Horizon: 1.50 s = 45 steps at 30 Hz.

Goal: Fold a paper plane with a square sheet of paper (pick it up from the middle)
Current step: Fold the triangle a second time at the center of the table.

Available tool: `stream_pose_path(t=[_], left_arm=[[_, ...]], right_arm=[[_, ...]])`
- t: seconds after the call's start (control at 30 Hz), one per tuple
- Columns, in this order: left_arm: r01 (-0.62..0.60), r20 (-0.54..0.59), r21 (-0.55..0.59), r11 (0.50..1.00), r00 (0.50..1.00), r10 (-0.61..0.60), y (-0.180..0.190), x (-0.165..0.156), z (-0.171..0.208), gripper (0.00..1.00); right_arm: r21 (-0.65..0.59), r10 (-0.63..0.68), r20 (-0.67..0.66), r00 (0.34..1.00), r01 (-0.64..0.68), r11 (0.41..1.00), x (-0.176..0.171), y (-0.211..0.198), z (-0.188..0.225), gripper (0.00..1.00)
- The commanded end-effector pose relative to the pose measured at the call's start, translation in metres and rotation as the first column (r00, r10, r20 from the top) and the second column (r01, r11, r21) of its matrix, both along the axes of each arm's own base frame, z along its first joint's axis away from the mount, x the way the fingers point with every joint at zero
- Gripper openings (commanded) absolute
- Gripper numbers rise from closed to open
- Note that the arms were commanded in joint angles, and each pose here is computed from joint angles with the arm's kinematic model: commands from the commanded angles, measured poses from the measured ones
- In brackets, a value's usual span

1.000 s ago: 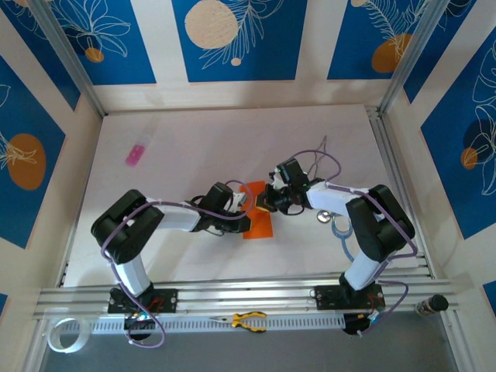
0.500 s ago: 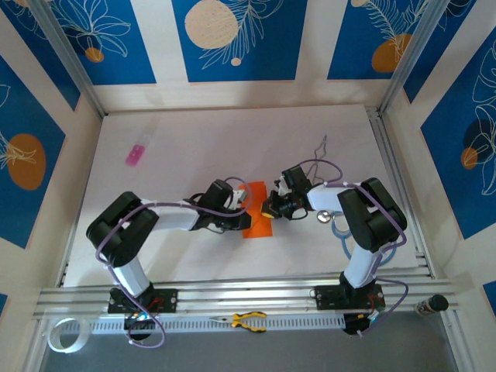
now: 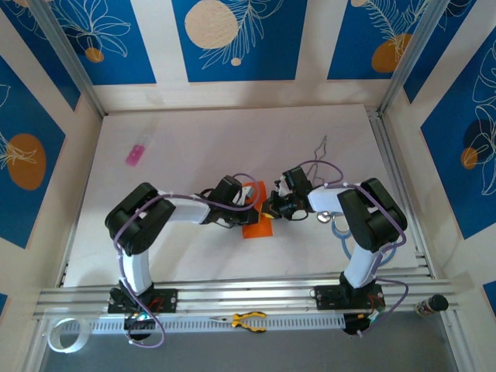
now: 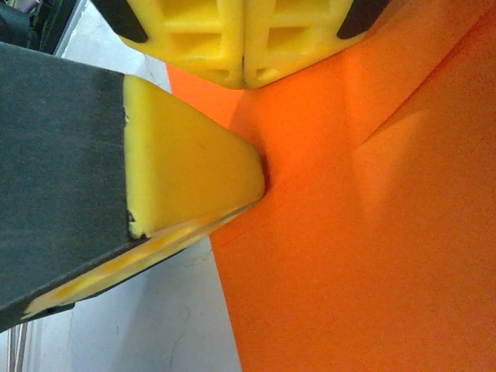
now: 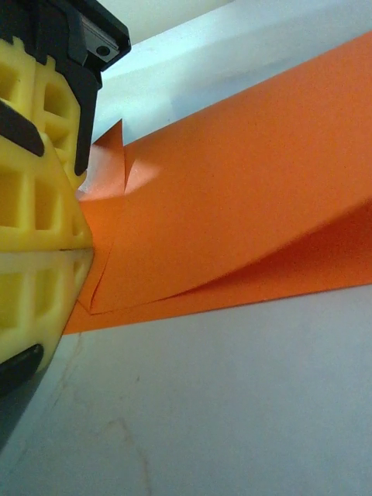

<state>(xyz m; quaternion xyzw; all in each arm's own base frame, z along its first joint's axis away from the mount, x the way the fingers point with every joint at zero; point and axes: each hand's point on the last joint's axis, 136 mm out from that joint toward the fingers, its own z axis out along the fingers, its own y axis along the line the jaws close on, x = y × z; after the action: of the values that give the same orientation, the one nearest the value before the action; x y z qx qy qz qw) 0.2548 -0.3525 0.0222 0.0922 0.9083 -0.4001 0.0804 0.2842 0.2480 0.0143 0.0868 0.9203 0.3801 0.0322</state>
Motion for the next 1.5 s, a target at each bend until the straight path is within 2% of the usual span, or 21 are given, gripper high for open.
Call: stream_pose_path(t=[0.0, 0.13, 0.3, 0.53, 0.67, 0.77, 0.9, 1.0, 1.07, 1.3, 1.47], left_arm=[[0.009, -0.051, 0.094, 0.996, 0.999, -0.004, 0.018, -0.022, -0.021, 0.03], [0.04, -0.081, 0.136, 0.99, 0.996, -0.029, 0.036, -0.044, -0.028, 0.03], [0.087, -0.118, 0.104, 0.991, 0.99, -0.075, 0.049, -0.072, -0.027, 0.04], [0.123, -0.137, 0.165, 0.979, 0.985, -0.101, 0.075, -0.095, -0.027, 0.04], [0.132, -0.123, 0.163, 0.978, 0.986, -0.112, 0.082, -0.103, -0.018, 0.02], [0.124, -0.068, 0.135, 0.983, 0.991, -0.116, 0.079, -0.098, 0.001, 0.02], [0.089, 0.059, 0.075, 0.993, 0.994, -0.094, 0.065, -0.074, 0.041, 0.03], [0.04, 0.13, 0.073, 0.997, 0.99, -0.049, 0.058, -0.05, 0.053, 0.05], [0.042, 0.135, 0.064, 0.997, 0.99, -0.051, 0.048, -0.037, 0.056, 0.06], [0.035, 0.098, 0.156, 0.987, 0.994, -0.051, 0.033, -0.008, 0.026, 0.02], [0.021, 0.044, 0.222, 0.975, 0.999, -0.031, 0.043, -0.012, -0.005, 0.0]], right_arm=[[-0.083, -0.029, -0.099, 0.995, 0.021, 0.996, -0.021, -0.017, -0.026, 0.0], [-0.099, -0.031, -0.104, 0.994, 0.02, 0.995, -0.022, -0.019, -0.03, 0.0], [-0.103, -0.03, -0.11, 0.993, 0.019, 0.995, -0.021, -0.019, -0.032, 0.0], [-0.108, -0.03, -0.111, 0.993, 0.018, 0.994, -0.019, -0.018, -0.031, 0.0], [-0.111, -0.027, -0.111, 0.993, 0.015, 0.994, -0.019, -0.017, -0.03, 0.0], [-0.115, -0.02, -0.108, 0.994, 0.007, 0.993, -0.019, -0.014, -0.029, 0.0], [-0.117, -0.01, -0.111, 0.994, -0.003, 0.993, -0.019, -0.011, -0.028, 0.0], [-0.117, -0.012, -0.109, 0.994, -0.001, 0.993, -0.019, -0.01, -0.027, 0.0], [-0.116, -0.011, -0.111, 0.994, -0.002, 0.993, -0.019, -0.009, -0.027, 0.0], [-0.121, -0.009, -0.102, 0.995, -0.004, 0.993, -0.021, -0.01, -0.022, 0.0], [-0.114, -0.003, -0.092, 0.996, -0.007, 0.993, -0.02, -0.009, -0.018, 0.0]])
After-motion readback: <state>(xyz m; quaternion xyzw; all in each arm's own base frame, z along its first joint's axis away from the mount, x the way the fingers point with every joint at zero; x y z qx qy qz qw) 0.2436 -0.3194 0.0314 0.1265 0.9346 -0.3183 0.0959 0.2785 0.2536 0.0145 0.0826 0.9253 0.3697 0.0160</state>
